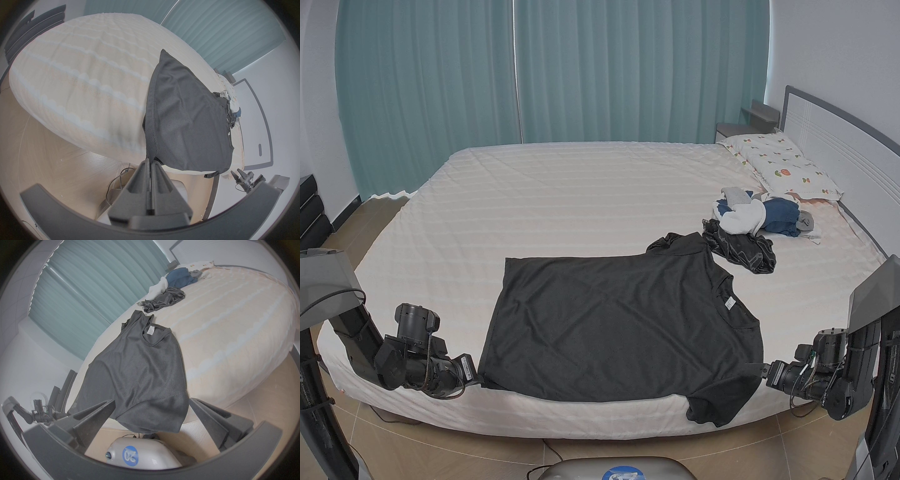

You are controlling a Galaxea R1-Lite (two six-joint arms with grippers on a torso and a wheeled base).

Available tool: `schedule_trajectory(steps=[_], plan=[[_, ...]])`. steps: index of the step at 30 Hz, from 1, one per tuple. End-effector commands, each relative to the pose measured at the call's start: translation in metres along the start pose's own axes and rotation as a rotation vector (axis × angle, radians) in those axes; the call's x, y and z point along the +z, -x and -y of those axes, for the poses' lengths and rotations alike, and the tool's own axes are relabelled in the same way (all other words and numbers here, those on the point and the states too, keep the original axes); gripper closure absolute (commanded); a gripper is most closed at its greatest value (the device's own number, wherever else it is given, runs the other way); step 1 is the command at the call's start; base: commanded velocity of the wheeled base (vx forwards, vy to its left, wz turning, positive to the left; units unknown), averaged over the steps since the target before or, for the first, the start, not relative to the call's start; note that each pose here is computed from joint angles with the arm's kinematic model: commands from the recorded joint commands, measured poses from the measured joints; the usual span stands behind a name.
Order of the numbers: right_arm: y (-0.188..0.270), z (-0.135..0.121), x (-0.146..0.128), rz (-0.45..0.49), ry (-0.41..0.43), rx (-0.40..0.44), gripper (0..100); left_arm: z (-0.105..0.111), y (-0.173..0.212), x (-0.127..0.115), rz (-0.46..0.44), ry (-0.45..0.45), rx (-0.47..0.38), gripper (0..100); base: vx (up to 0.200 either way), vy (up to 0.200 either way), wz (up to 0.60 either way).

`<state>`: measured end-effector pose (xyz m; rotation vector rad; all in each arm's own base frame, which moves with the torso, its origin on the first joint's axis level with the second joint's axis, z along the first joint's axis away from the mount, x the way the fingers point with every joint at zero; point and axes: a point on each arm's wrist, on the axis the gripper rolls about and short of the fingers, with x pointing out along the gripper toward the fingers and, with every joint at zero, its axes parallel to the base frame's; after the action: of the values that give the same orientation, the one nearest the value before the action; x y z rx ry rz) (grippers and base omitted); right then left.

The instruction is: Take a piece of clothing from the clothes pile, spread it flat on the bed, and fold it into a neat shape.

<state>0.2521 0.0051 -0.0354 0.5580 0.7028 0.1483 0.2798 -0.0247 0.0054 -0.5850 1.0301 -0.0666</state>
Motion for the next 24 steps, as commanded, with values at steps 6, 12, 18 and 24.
schedule_trajectory(steps=[6, 12, 18, 24], plan=[[-0.020, 0.015, 0.000, 0.004, 0.041, -0.014, 0, 0.000, -0.001, 0.001, -0.006, 0.003, -0.013, 100, 0.000, 0.000, 0.00], [-0.031, 0.018, 0.005, 0.028, 0.048, -0.005, 0, 0.000, -0.001, 0.001, -0.008, 0.005, -0.011, 100, 0.000, 0.000, 0.00], [-0.040, 0.018, 0.012, 0.043, 0.053, 0.001, 100, 0.000, -0.001, 0.001, -0.007, 0.005, -0.012, 100, 0.000, 0.000, 0.00], [-0.049, 0.018, 0.030, 0.106, 0.066, 0.018, 100, 0.000, -0.001, 0.002, -0.005, 0.007, -0.013, 100, 0.000, 0.000, 0.00]])
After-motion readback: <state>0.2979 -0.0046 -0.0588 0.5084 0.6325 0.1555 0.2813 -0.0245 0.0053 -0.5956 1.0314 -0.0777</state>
